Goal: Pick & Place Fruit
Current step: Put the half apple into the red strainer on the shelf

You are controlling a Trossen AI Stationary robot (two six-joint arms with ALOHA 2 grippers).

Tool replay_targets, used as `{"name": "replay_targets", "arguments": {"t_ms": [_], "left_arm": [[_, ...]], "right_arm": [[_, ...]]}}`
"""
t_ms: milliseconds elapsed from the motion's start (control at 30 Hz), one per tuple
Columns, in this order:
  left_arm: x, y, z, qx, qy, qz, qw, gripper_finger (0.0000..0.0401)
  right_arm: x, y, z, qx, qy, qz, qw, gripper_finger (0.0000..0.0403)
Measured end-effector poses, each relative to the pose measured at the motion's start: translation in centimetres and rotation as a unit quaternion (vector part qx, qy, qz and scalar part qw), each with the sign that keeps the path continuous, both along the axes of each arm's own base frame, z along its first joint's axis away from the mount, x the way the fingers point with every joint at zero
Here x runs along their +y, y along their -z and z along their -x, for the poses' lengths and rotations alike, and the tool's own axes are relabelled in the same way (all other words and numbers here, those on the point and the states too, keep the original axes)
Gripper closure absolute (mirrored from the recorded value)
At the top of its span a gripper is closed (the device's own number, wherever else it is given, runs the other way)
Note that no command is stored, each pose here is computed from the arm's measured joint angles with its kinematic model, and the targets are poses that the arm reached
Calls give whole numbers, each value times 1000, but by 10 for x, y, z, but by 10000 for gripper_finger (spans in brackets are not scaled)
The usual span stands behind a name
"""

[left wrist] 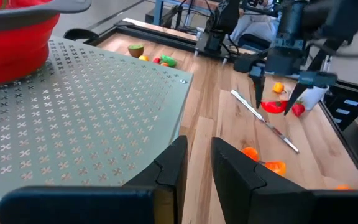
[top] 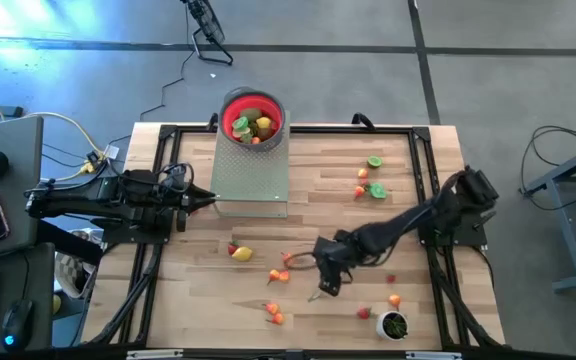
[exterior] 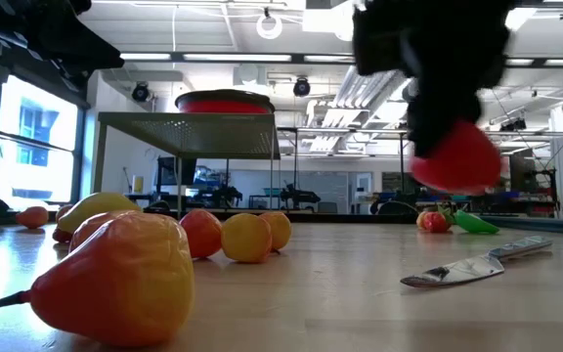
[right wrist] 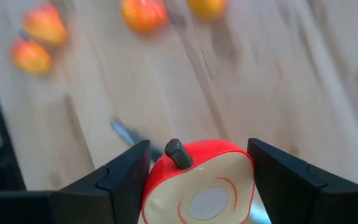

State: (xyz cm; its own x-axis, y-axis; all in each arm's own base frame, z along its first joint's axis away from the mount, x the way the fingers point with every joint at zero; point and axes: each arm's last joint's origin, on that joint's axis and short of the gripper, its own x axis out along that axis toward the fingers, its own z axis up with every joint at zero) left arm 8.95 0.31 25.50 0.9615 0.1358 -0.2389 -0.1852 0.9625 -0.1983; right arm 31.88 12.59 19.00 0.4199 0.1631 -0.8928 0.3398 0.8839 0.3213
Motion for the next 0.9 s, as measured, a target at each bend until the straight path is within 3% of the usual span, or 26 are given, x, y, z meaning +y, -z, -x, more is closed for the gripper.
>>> {"name": "replay_targets", "arguments": {"t_ms": [133,267,400,633,767,900], "left_arm": [[0,0,0,1,0,-5,1000,334],[0,0,0,1,0,-5,1000,334],[0,0,0,1,0,-5,1000,334],[0,0,0,1,0,-5,1000,334],[0,0,0,1,0,-5,1000,334],[0,0,0,0,3,-16,1000,334]], "right_arm": [[-19,-16,-21,-64,-33,9,997,155],[-39,-33,-41,-138,-65,-14,988,157],[-57,-50,-56,-214,-104,-50,970,155],[-89,-78,-73,-336,-145,-68,928,155],[-105,-92,-79,-387,-155,-36,908,153],[-123,-109,-84,-435,-159,38,885,152]]}}
